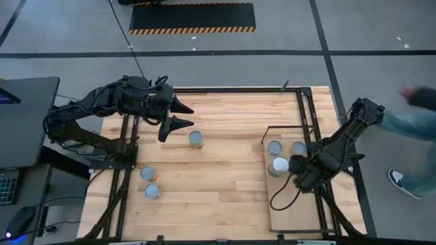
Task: Pick and place cans onto a shelf
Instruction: Put the canned carrots on the shelf
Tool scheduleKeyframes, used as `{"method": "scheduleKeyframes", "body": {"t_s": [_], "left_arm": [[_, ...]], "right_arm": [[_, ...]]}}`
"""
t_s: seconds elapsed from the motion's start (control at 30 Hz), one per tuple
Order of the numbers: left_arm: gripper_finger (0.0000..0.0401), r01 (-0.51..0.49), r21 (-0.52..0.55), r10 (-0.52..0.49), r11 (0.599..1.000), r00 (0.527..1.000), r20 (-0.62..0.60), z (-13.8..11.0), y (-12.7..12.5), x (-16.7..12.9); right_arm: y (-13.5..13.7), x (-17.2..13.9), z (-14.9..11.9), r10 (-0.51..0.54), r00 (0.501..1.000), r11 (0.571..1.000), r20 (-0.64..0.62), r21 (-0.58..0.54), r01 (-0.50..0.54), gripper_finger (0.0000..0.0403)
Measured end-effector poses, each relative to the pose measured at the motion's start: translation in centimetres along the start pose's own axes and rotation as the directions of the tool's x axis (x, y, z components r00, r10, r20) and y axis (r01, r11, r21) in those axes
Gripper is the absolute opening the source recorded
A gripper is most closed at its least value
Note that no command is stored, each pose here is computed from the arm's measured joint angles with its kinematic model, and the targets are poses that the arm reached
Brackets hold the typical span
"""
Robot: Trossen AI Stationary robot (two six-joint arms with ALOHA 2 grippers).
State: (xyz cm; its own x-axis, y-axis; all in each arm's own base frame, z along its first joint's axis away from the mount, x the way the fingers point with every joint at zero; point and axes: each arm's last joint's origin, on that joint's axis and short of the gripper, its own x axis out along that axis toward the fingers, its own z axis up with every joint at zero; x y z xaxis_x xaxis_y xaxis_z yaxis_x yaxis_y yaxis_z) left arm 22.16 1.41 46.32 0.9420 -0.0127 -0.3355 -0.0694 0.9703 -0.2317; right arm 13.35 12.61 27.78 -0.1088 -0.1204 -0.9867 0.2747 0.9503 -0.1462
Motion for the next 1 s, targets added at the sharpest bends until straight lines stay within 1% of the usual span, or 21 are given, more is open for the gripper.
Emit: {"method": "scheduleKeyframes", "body": {"t_s": [0.23,0.37,0.5,0.57,0.67,0.77,0.93,1.0], "left_arm": [[0.0227,0.001,-0.005,-0.001,1.0,1.0,0.003,0.0,0.0,0.0],[0.0227,0.001,-0.005,-0.001,1.0,1.0,0.003,0.0,0.0,0.0],[0.0227,0.001,-0.005,-0.001,1.0,1.0,0.004,0.0,0.0,0.0],[0.0227,0.002,-0.005,-0.002,1.0,1.0,0.006,0.1,0.0,0.0],[0.0227,0.002,-0.005,-0.002,1.0,1.0,0.007,0.1,0.0,0.0],[0.0227,0.002,-0.006,-0.002,1.0,1.0,0.008,0.1,0.0,0.0],[0.0227,0.002,-0.01,-0.002,1.0,1.0,0.009,0.1,0.0,0.0],[0.0227,0.003,-0.011,-0.003,1.0,1.0,0.011,0.1,0.0,0.0]], "right_arm": [[-1.3,-0.5,-0.3,0.04,0.999,0.998,0.025,0.048,-0.041,0.0003],[-2.0,-0.8,-0.4,0.019,0.997,0.995,0.081,0.095,-0.027,0.0003],[-2.9,0.6,-0.4,0.011,0.997,0.985,0.081,0.172,-0.025,0.0003],[-3.0,1.5,-0.3,0.047,0.995,0.977,0.092,0.205,-0.065,0.0003],[-3.3,1.9,-0.4,0.09,0.99,0.964,0.11,0.239,-0.114,0.0003],[-3.5,1.7,-0.5,0.111,0.988,0.961,0.103,0.241,-0.133,0.0002],[-3.9,1.5,-1.2,0.198,0.98,0.952,0.036,0.23,-0.201,0.0002],[-4.0,1.5,-1.3,0.193,0.981,0.954,0.027,0.23,-0.194,0.0002]]}}
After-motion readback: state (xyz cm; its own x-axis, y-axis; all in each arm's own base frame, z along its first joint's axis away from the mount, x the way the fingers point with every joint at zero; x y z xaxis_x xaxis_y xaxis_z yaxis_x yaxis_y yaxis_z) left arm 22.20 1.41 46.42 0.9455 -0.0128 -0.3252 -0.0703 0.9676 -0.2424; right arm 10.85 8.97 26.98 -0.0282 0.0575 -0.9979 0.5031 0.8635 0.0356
